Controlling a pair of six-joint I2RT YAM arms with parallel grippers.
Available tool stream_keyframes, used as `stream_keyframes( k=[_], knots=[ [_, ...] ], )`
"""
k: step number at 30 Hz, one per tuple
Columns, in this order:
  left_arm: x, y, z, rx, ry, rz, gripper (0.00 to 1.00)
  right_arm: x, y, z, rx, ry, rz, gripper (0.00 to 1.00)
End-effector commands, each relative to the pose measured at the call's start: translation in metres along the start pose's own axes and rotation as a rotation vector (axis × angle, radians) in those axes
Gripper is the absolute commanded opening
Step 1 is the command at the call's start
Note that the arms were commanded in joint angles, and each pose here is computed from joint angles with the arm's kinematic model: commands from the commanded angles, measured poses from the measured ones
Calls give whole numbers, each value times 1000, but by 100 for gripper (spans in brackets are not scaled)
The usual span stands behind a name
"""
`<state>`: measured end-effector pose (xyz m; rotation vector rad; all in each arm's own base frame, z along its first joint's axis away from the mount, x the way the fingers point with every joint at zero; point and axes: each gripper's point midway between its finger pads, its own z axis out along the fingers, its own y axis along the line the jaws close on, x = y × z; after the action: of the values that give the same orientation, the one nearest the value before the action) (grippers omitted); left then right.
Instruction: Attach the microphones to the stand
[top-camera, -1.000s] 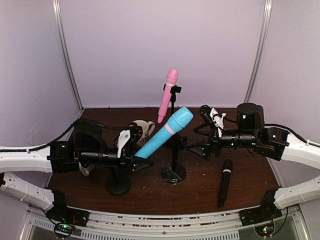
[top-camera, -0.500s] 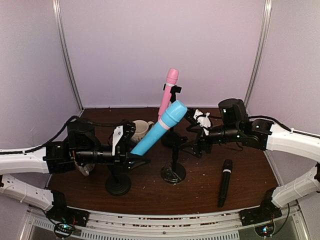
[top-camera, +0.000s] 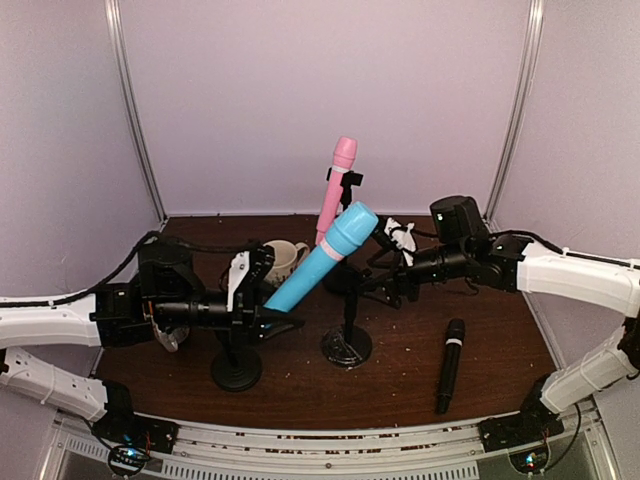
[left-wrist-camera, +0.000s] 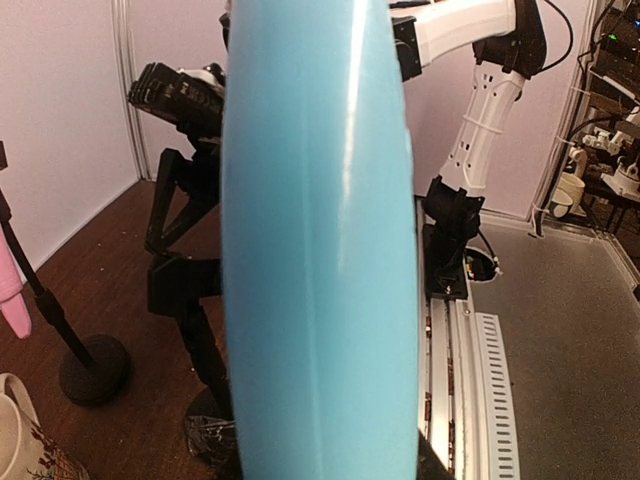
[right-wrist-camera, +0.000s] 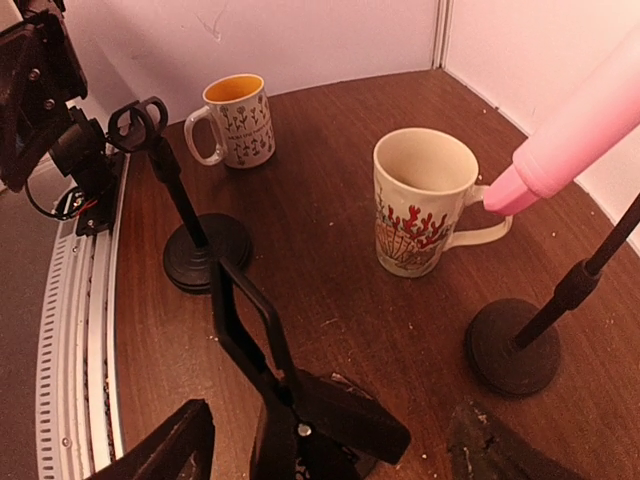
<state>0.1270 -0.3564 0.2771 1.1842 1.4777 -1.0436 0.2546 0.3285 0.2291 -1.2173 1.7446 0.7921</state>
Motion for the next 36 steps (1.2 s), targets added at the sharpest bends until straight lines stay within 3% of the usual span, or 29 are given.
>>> stream_keyframes(
  k=[1,15,36],
  knots=[
    [-26,-1,-1,14,-81,23,0,-19,3,-8,3,-106,-13,84],
    [-27,-2,-1,22,-83,13,0,-6,36,6,-97,-30,18,77],
    [-23,0,8,22,-69,6,0,12,50,-15,-17,26,64,73]
  ],
)
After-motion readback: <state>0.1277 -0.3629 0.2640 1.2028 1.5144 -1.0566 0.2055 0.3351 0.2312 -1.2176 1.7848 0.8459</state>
